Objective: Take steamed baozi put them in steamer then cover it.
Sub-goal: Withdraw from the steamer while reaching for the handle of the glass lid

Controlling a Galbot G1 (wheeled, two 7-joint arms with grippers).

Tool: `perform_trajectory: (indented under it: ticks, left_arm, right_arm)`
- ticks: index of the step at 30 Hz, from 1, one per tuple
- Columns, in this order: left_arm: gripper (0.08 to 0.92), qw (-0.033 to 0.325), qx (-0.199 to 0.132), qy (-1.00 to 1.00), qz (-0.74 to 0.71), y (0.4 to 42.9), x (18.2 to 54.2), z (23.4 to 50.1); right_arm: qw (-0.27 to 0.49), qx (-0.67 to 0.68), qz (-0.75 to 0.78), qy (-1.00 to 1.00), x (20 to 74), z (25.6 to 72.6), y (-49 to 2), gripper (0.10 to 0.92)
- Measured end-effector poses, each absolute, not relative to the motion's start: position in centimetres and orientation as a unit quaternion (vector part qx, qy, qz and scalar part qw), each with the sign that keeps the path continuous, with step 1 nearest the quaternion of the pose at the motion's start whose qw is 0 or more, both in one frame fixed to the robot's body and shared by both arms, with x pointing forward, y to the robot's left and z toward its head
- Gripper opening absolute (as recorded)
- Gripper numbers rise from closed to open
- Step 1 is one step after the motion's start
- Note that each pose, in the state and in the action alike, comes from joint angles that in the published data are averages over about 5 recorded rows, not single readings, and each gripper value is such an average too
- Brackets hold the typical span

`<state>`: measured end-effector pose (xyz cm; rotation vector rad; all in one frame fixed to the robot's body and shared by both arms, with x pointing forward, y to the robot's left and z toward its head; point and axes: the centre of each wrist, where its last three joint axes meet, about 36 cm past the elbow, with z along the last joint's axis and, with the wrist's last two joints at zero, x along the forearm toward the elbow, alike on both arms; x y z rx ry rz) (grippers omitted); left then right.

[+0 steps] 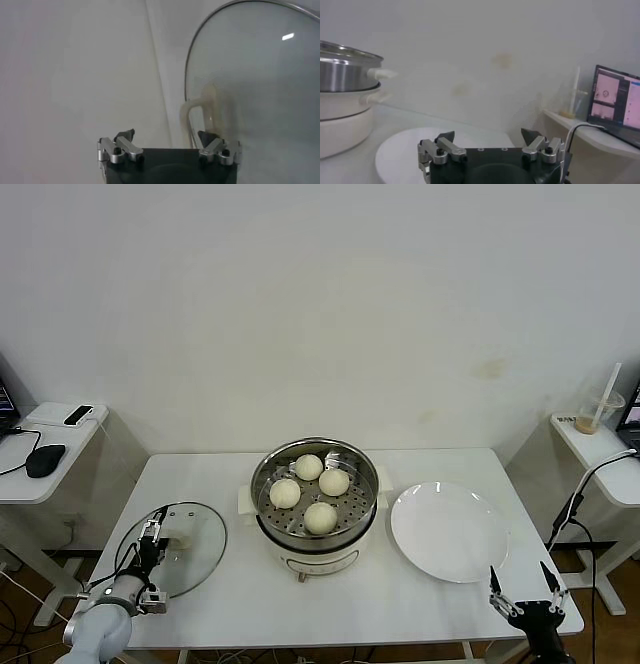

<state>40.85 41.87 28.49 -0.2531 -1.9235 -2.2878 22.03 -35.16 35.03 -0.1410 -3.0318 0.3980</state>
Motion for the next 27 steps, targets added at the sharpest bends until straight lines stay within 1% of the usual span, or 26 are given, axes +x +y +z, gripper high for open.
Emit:
perform_trajectory:
  ticks: [2,4,21,24,27]
  left_arm:
    - [0.811,0.071,-0.083,-0.642,-0.759,41.8,40.9,28.4]
    - [0.774,0.072,-0.084,-0.644,-0.757,41.8,41.0,28.3]
    - [0.281,0.096,-0.097,-0.66,-0.739,42.2,41.4,27.4]
    - [0.201,0.098,-0.097,-0.664,-0.735,42.2,41.4,27.3]
    - [0.158,0.099,-0.094,-0.669,-0.73,42.2,41.4,27.1]
  right_arm:
    - [0.041,-0.046,0.13,-0.99,22.0,35.0,-35.2,0.823]
    - [0.041,-0.047,0.13,-0.99,22.0,35.0,-35.2,0.823]
    - [0.05,-0.042,0.131,-0.989,22.1,34.5,-35.2,0.823]
    - [0.051,-0.042,0.131,-0.989,22.1,34.4,-35.1,0.823]
    - [0.051,-0.041,0.132,-0.989,22.1,34.4,-35.1,0.823]
